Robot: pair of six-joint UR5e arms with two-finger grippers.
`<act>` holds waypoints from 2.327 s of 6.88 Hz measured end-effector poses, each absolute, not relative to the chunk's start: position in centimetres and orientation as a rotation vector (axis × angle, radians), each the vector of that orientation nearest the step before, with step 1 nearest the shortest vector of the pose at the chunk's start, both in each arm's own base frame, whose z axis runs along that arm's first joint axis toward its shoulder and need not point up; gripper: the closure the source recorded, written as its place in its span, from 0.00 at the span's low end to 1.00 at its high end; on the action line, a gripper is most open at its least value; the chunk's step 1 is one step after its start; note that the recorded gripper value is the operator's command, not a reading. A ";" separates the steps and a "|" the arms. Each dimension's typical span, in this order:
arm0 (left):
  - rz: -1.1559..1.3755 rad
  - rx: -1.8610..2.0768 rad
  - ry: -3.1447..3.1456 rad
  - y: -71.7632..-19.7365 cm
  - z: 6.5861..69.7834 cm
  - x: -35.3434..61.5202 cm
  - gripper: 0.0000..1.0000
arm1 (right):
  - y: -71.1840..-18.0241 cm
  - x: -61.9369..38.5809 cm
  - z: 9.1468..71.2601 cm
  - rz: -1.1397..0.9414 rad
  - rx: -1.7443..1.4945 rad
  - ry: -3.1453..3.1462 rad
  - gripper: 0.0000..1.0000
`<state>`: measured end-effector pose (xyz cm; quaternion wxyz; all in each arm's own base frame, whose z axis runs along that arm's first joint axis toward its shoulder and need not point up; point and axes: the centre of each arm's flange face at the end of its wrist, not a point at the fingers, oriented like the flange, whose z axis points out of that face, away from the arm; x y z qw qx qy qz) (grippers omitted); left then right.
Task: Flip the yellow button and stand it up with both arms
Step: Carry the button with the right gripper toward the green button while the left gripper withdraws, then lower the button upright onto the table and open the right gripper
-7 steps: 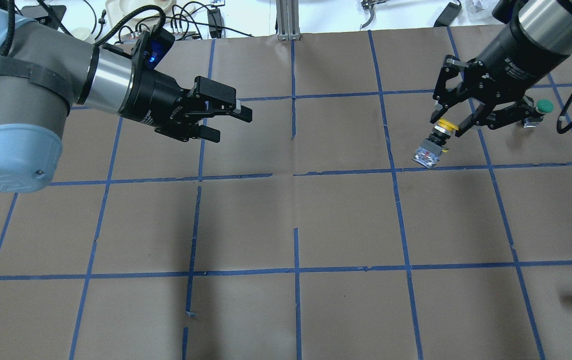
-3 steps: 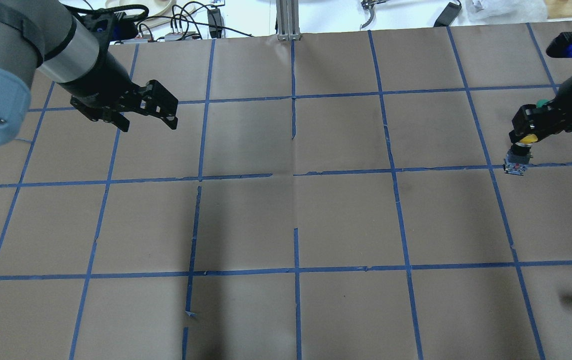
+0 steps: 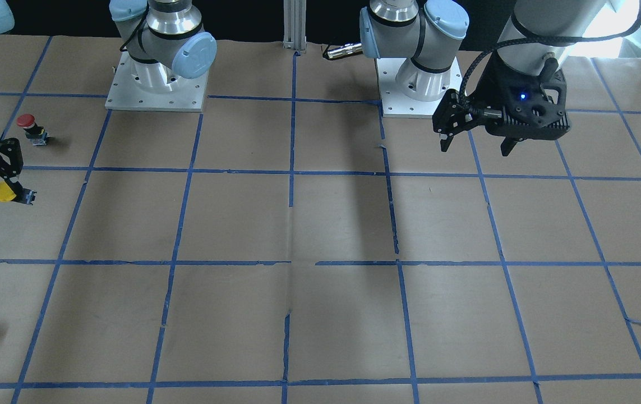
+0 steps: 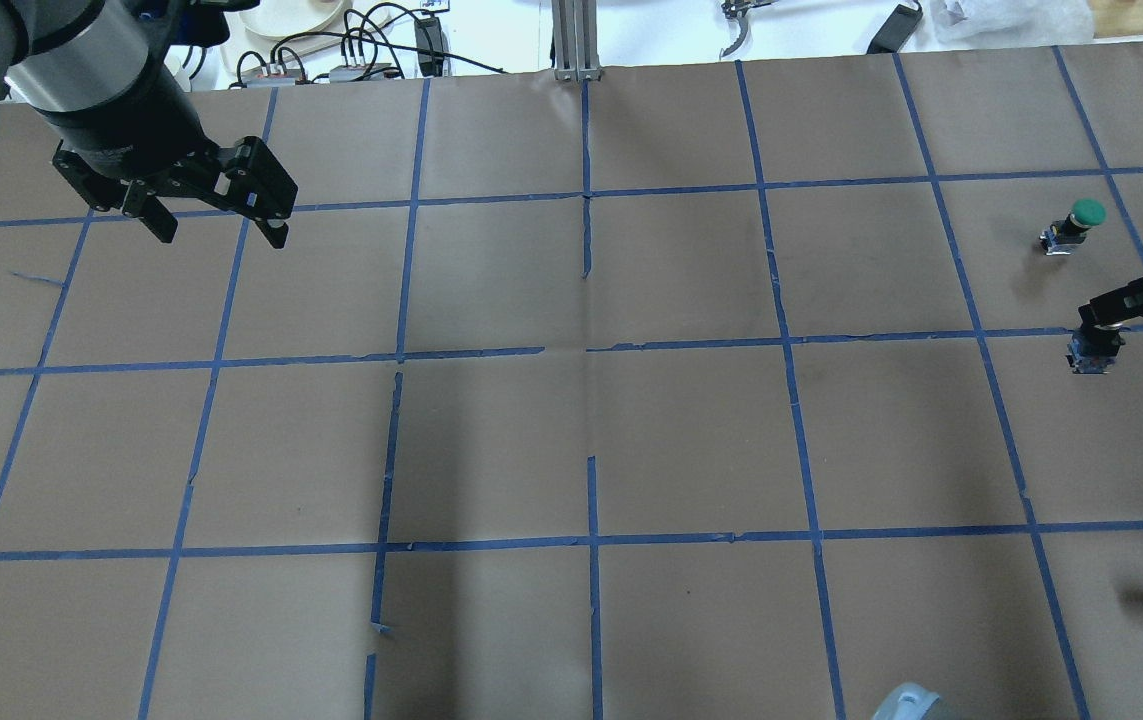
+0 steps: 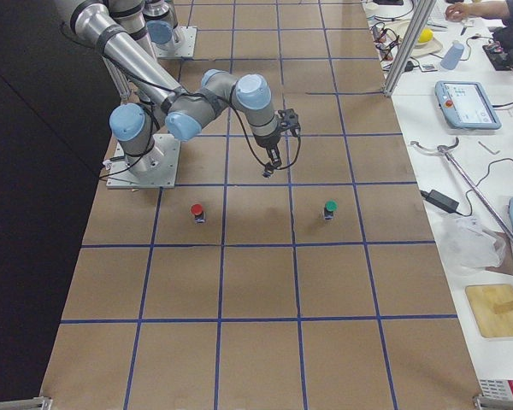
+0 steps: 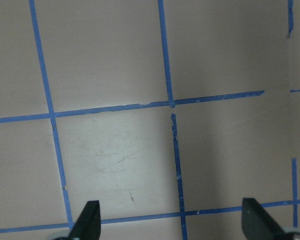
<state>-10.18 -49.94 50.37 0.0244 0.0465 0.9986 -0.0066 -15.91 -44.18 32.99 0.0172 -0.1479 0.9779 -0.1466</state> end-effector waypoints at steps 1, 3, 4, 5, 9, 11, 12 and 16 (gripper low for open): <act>-0.027 0.155 3.059 -49.7 51.0 -10.5 0.00 | -43.6 -16.8 31.7 -0.515 -0.527 3.019 0.80; -0.037 0.127 3.079 -49.9 51.1 -11.3 0.00 | -42.8 -20.3 28.9 -0.589 -0.602 2.952 0.82; -0.047 0.089 3.099 -50.0 51.2 -11.3 0.00 | -42.3 -22.6 27.6 -0.633 -0.604 2.921 0.82; -0.065 0.069 3.108 -50.1 51.3 -11.2 0.00 | -41.8 -24.8 26.0 -0.672 -0.640 2.899 0.81; -0.140 0.059 3.099 -49.5 51.8 -10.6 0.00 | -40.7 -27.6 22.8 -0.730 -0.660 2.851 0.80; -0.142 0.049 3.097 -49.6 51.8 -10.4 0.00 | -40.1 -26.8 22.6 -0.727 -0.660 2.846 0.49; -0.143 0.033 3.097 -49.7 51.7 -9.9 0.00 | -40.0 -26.9 22.6 -0.725 -0.658 2.849 0.23; -0.143 -0.002 3.097 -50.0 51.7 -8.7 0.00 | -39.4 -27.6 23.0 -0.661 -0.623 2.894 0.00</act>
